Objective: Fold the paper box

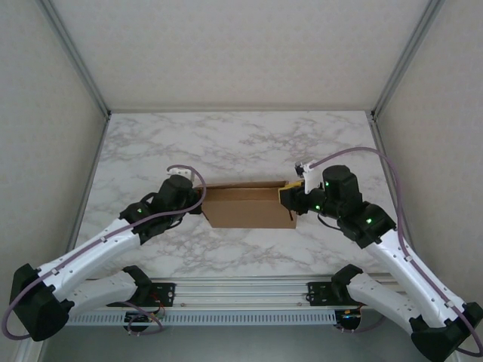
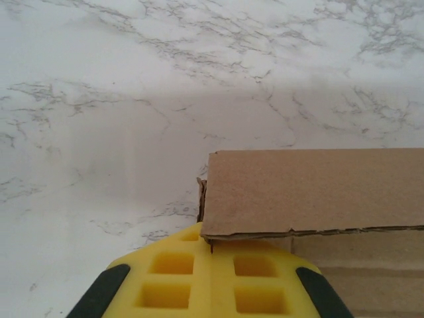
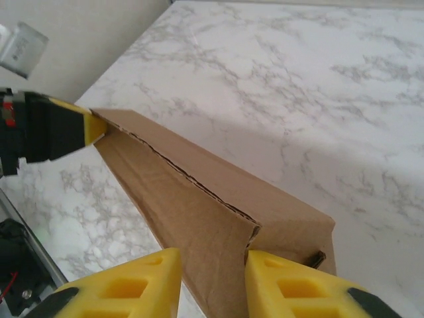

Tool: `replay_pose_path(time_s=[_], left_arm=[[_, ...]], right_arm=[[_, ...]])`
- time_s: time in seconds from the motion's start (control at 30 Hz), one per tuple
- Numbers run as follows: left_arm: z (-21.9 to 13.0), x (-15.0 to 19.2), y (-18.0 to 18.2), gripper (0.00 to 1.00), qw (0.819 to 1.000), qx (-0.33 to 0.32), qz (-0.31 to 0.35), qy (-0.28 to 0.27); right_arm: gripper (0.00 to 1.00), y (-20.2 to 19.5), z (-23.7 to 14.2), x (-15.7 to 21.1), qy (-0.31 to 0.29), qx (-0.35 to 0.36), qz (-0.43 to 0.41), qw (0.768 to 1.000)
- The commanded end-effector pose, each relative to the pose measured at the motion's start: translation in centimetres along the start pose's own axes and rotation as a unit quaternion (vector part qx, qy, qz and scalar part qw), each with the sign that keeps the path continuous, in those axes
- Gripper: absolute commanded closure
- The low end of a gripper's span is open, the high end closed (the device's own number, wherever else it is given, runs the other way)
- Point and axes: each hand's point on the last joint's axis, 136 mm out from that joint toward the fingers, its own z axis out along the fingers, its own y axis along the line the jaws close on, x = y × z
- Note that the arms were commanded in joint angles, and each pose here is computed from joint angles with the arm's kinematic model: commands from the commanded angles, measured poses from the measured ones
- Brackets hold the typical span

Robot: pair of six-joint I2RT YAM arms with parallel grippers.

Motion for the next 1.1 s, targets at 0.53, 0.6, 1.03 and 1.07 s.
replay_pose_path(time_s=[0.53, 0.6, 1.03, 1.07], left_arm=[[-0.3, 1.2, -0.8, 0.99, 0.999, -0.008, 0.017, 0.044], [-0.4, 1.0, -1.0, 1.0, 0.999, -0.01, 0.018, 0.042], [-0.5, 1.1, -1.5, 1.0, 0.998, -0.022, 0.035, 0.036], [-0.5, 1.2, -1.4, 1.0, 0.998, -0.022, 0.036, 0.037]], right_arm=[[0.55, -6.0, 1.4, 7.0, 0.068, 0.135, 0.106, 0.983], [0.53, -5.7, 1.5, 7.4, 0.064, 0.124, 0.119, 0.983], [0.52, -4.4, -4.0, 3.6, -0.059, 0.112, 0.099, 0.987], [0.61, -4.2, -4.2, 3.0, -0.065, 0.11, 0.103, 0.986]])
